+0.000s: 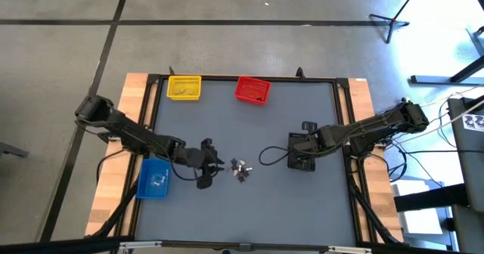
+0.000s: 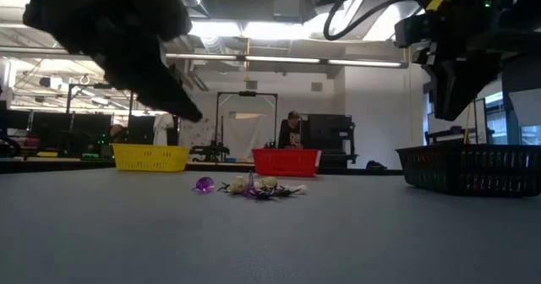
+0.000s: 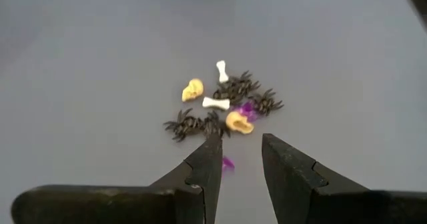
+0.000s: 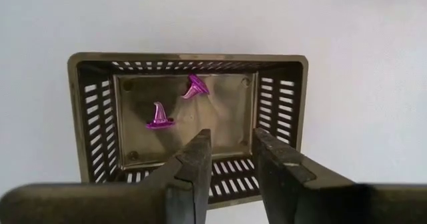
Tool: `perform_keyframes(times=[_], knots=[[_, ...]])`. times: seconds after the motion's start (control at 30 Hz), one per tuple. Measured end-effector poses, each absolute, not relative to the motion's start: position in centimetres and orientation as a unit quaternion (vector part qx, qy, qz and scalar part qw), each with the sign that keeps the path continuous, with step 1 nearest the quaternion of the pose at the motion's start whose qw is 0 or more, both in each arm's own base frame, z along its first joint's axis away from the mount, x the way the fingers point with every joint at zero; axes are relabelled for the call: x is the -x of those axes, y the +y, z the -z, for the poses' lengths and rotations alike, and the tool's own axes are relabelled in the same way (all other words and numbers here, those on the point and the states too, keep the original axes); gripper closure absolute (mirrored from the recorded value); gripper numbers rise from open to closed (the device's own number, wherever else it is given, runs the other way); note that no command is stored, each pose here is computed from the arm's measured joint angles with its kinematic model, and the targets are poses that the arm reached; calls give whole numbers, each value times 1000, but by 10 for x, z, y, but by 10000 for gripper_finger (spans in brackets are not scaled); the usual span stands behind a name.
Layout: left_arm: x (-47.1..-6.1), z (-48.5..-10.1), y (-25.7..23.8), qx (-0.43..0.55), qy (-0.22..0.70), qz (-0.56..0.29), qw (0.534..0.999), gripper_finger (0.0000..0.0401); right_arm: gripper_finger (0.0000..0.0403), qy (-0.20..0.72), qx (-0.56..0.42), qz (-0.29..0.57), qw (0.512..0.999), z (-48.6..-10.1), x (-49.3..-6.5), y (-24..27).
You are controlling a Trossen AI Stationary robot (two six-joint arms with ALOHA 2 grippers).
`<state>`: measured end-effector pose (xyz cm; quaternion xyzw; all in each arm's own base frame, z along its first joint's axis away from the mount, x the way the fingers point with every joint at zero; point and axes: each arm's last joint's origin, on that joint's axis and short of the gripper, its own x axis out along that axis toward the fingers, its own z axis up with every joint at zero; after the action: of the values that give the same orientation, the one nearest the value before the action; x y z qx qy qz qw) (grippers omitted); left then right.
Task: Sort Halloween decoration
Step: Put the purple hat toy into the black bin
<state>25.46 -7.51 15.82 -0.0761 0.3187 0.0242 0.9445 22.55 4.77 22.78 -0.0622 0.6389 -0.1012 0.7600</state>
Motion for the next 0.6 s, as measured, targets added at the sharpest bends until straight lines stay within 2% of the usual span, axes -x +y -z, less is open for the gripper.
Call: perform_keyframes(times=[0.3,0.6], knots=[[-261,-129,-77,24,366,-19,930,302,295,639,62,101,760,-228,-226,48],[-270,-109,-80,-23,359,0,933,302,295,638,62,101,761,-228,-226,48]])
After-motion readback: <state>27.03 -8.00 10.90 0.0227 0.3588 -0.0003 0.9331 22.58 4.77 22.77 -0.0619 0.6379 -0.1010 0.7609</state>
